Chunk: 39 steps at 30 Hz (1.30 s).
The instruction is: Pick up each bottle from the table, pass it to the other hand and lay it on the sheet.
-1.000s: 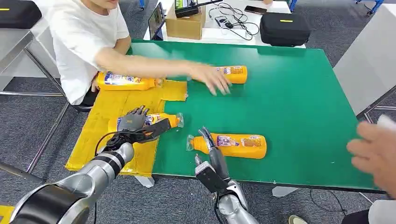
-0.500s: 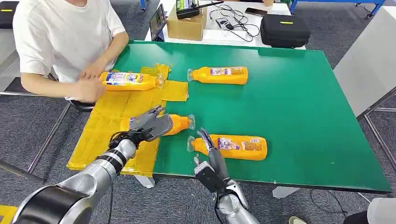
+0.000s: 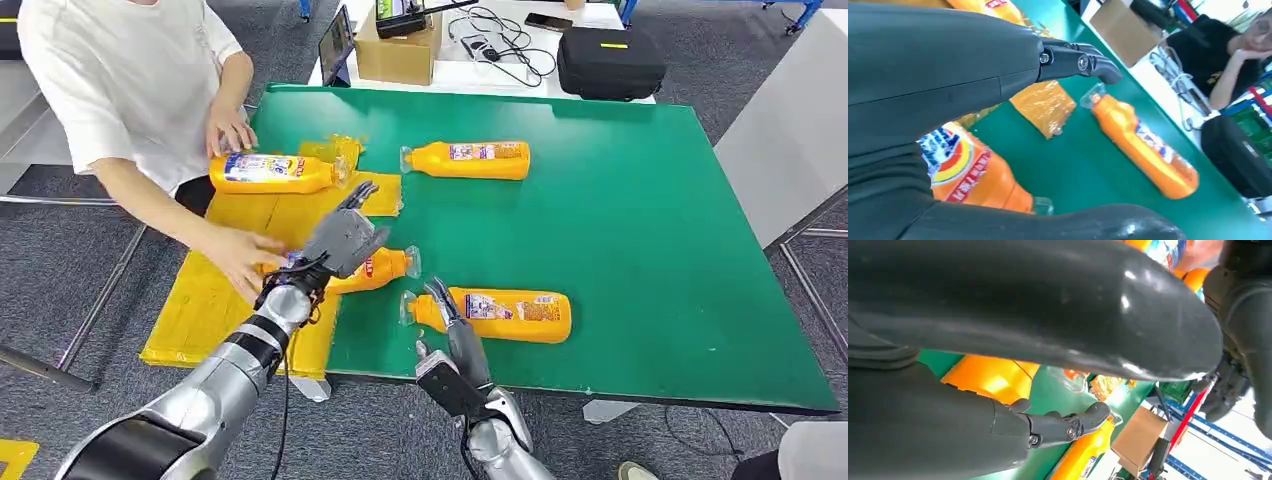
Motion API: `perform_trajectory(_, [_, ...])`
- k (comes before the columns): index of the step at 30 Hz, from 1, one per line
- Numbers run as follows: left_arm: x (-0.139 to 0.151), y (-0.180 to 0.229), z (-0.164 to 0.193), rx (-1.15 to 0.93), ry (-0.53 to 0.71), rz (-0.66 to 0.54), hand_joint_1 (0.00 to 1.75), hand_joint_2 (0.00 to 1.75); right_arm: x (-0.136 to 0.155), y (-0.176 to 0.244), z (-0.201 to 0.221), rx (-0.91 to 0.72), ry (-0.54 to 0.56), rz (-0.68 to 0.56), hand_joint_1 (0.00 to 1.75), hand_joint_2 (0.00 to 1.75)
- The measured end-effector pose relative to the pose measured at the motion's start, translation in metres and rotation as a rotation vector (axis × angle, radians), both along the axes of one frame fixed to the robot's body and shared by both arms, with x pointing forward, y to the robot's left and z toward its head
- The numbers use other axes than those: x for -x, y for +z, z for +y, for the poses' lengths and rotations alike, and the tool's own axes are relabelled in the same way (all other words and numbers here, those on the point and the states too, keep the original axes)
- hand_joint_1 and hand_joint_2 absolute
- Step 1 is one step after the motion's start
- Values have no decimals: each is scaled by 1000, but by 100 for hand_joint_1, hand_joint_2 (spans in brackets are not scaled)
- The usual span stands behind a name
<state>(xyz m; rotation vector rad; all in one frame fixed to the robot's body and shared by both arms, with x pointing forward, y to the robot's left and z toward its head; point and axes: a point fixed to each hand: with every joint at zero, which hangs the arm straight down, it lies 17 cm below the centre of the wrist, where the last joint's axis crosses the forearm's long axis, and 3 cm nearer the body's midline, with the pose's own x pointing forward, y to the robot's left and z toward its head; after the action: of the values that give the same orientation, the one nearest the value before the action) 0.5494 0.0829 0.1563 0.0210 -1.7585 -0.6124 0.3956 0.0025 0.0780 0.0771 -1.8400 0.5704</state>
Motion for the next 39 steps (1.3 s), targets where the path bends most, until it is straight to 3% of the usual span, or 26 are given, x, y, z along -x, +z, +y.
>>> perform_trajectory(3, [2,8,-2,26,4,-25,0,0,0,1,-1,7,-8,-13,0,0])
perform_trajectory(6, [3,33,5,133,48,-94,0,0,0,16,-9,131,-66,-193,0,0])
perform_trajectory(7, [4,42,8,178,67,-110,0,0,1,22,-12,201,-84,-271,0,175])
perform_trajectory(9, [6,64,17,299,113,-133,0,0,1,31,-20,371,-117,-420,0,175])
perform_trajectory(10, [8,72,23,354,135,-139,0,175,-2,32,-27,456,-135,-467,0,175])
perform_trajectory(14, [33,92,43,483,188,-188,0,175,-22,8,-77,775,-221,-463,0,175])
perform_trajectory(22, [111,90,59,585,204,-248,0,175,-41,5,-201,995,-385,-469,0,175])
perform_trajectory(30, [129,102,63,611,201,-278,0,175,-43,13,-225,1032,-412,-484,0,175])
perform_trajectory(39, [136,102,63,610,200,-284,0,175,-53,-17,-228,995,-290,-288,0,175])
